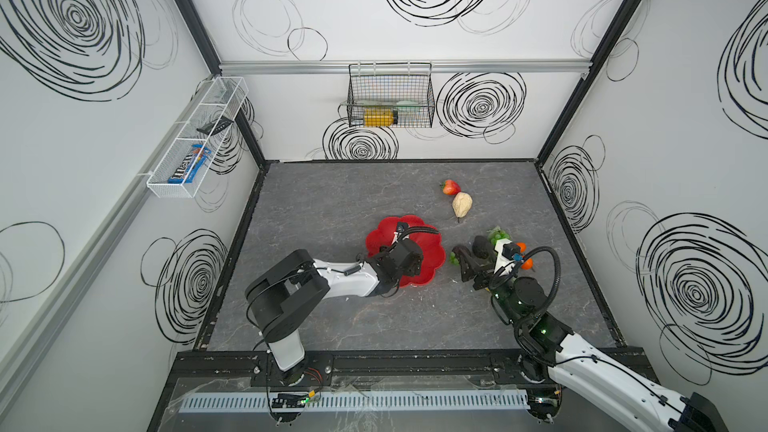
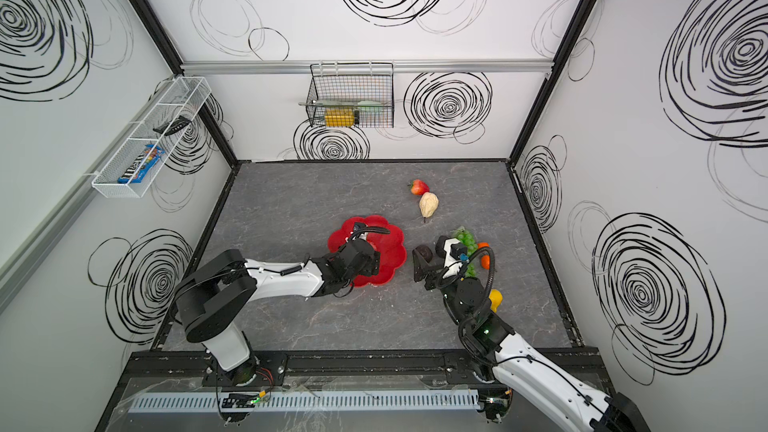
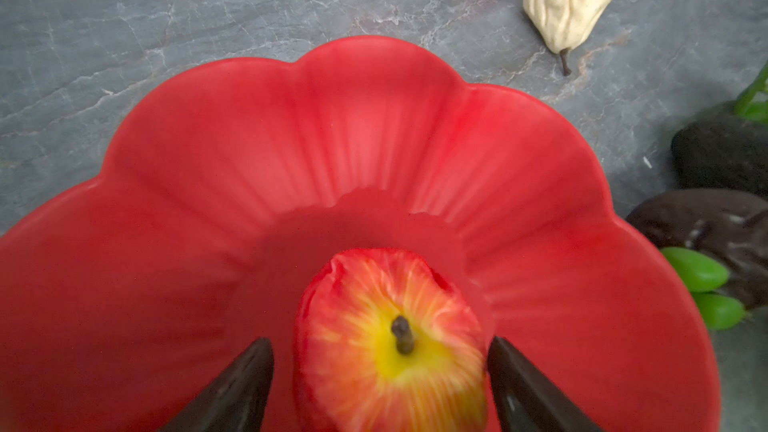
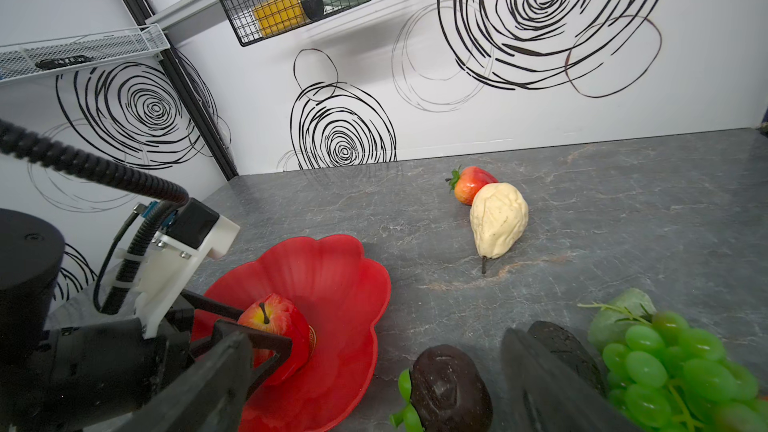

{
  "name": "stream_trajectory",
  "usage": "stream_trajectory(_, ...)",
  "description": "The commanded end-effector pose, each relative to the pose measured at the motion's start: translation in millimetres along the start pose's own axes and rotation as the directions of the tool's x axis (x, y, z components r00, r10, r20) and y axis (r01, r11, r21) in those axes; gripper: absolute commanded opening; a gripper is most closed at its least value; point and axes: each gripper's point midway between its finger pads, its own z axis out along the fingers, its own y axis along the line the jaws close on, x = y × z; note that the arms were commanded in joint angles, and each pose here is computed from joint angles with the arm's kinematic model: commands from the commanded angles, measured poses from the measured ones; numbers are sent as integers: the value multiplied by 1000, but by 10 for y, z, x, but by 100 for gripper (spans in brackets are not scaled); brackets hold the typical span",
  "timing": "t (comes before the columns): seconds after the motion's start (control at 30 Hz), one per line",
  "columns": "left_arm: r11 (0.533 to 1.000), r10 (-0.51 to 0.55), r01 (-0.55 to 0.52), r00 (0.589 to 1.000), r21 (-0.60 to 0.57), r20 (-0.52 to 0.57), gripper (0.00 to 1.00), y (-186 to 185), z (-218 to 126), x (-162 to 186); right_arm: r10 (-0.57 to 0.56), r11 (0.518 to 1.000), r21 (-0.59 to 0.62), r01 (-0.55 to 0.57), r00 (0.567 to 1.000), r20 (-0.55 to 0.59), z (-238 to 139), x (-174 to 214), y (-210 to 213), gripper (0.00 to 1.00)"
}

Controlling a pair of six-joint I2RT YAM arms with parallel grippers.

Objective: Place and organize the fake fruits in the fruit bowl
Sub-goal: 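Lower the apple into the bowl center with the left gripper and release, then lift the left gripper away while the right gripper grasps the pale pear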

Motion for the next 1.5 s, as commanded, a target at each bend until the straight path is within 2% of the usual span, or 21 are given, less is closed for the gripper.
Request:
stream_trajectory(0.0,999,-25,24,998,28,53,89,-65,-111,-147,19,1000,-3,-19,999,27,4,-93,15,97)
stream_trajectory(0.33,997,-15,9,997,81,80,100,-199,-330,-324,23,1000,13,-23,999,35,-5,-110,-17,97)
stream_trajectory(0.57,986,-8,-11,994,169,109,97,-297,-805,-525,53,999,3,-53,999,0,13,-125,24,97)
stream_trajectory(0.7,981,-35,2,985,194,168,97,-138,-1141,-596,67,997,51,-64,997,-44,97,-267,9,97)
stream_trajectory(0.83,980,-78,30,966,194,247,97,137,-1394,-587,67,986,165,-40,984,-164,319,-342,-117,97)
stream_trajectory(0.97,986,-107,57,939,159,327,97,481,-1552,-507,112,965,263,-21,935,-336,665,-237,-364,97)
stream_trajectory(1.07,988,-118,69,915,140,384,97,701,-1640,-459,180,947,319,-42,891,-416,911,-137,-582,97)
stream_trajectory(1.23,994,-86,47,888,98,451,96,960,-1716,-348,265,926,367,-89,846,-463,1288,-17,-869,97)
stream_trajectory(1.33,993,-109,77,871,85,479,96,1094,-1753,-337,293,921,374,-107,822,-488,1519,65,-1002,97)
stream_trajectory(1.47,989,-141,96,861,115,488,96,1123,-1778,-363,345,911,391,-129,758,-553,1810,237,-1154,97)
